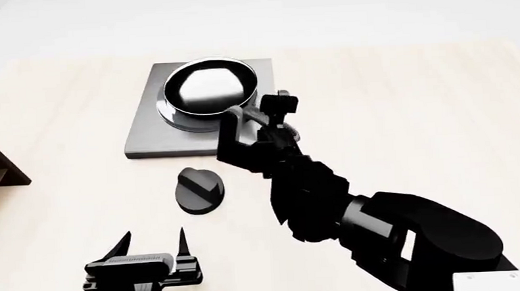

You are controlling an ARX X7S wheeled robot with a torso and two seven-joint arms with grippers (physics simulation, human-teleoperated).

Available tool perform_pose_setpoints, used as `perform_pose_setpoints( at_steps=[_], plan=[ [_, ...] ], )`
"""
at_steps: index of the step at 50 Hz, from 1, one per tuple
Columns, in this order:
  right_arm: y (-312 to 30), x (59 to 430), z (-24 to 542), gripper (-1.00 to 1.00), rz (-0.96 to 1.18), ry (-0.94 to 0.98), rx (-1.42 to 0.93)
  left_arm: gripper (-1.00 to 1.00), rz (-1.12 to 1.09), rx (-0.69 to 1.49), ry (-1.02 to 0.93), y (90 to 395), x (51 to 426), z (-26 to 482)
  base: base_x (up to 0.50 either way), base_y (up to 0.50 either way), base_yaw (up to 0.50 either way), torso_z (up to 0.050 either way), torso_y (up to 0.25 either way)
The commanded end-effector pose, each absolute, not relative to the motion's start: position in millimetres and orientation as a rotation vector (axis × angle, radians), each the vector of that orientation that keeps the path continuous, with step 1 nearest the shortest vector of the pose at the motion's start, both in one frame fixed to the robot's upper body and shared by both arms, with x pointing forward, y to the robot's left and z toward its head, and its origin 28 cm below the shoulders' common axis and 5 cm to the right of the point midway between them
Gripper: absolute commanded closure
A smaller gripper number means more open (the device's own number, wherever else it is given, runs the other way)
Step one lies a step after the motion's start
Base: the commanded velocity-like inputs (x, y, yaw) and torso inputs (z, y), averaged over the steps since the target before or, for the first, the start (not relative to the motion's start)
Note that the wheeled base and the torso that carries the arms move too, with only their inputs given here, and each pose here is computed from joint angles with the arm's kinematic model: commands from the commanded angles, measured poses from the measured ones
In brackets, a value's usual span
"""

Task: Turn on the stove and put the frying pan on it.

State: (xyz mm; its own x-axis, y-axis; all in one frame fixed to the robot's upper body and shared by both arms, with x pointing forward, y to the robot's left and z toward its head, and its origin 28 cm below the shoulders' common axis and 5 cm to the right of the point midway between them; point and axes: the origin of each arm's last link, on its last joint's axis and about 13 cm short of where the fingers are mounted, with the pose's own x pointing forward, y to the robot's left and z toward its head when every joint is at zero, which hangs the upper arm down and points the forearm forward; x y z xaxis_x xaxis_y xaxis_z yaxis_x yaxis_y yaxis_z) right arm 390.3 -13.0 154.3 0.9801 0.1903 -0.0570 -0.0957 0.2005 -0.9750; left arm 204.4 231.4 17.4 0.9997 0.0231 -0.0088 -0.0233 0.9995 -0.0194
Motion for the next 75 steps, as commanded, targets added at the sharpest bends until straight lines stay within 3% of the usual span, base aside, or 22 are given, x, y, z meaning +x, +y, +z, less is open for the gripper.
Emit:
perform_pose_setpoints(
  at_steps=[1,13,27,39,49,60,68,75],
  plan=[
    [4,384,159,-1.00,0.382,0.103,-1.130,-1.00,0.005,-0.033,-0.001,230,206,19,0.00,0.00,0.00,0.000,0.000],
    [7,383,161,-1.00,0.426,0.140,-1.053,-1.00,0.004,-0.033,0.002,230,206,19,0.00,0.00,0.00,0.000,0.000],
    [21,382,188,-1.00,0.428,-0.012,-1.009,-1.00,0.001,-0.030,0.000,229,205,19,0.00,0.00,0.00,0.000,0.000],
    [32,372,198,-1.00,0.382,-0.196,-1.101,-1.00,-0.007,-0.015,-0.008,226,202,24,0.00,0.00,0.00,0.000,0.000],
    [-8,316,193,-1.00,0.405,-0.328,-1.035,-1.00,0.016,-0.012,-0.013,226,204,33,0.00,0.00,0.00,0.000,0.000],
    [-53,248,208,-1.00,0.315,-0.525,-0.555,-1.00,0.050,0.033,-0.150,225,196,67,0.00,0.00,0.00,0.000,0.000],
    [-80,208,184,-1.00,0.165,-0.617,-0.298,-1.00,0.065,0.033,-0.245,228,183,83,0.00,0.00,0.00,0.000,0.000],
    [-103,181,165,-1.00,0.004,-0.680,-0.135,-1.00,0.129,0.068,-0.491,229,168,104,0.00,0.00,0.00,0.000,0.000]
  ],
)
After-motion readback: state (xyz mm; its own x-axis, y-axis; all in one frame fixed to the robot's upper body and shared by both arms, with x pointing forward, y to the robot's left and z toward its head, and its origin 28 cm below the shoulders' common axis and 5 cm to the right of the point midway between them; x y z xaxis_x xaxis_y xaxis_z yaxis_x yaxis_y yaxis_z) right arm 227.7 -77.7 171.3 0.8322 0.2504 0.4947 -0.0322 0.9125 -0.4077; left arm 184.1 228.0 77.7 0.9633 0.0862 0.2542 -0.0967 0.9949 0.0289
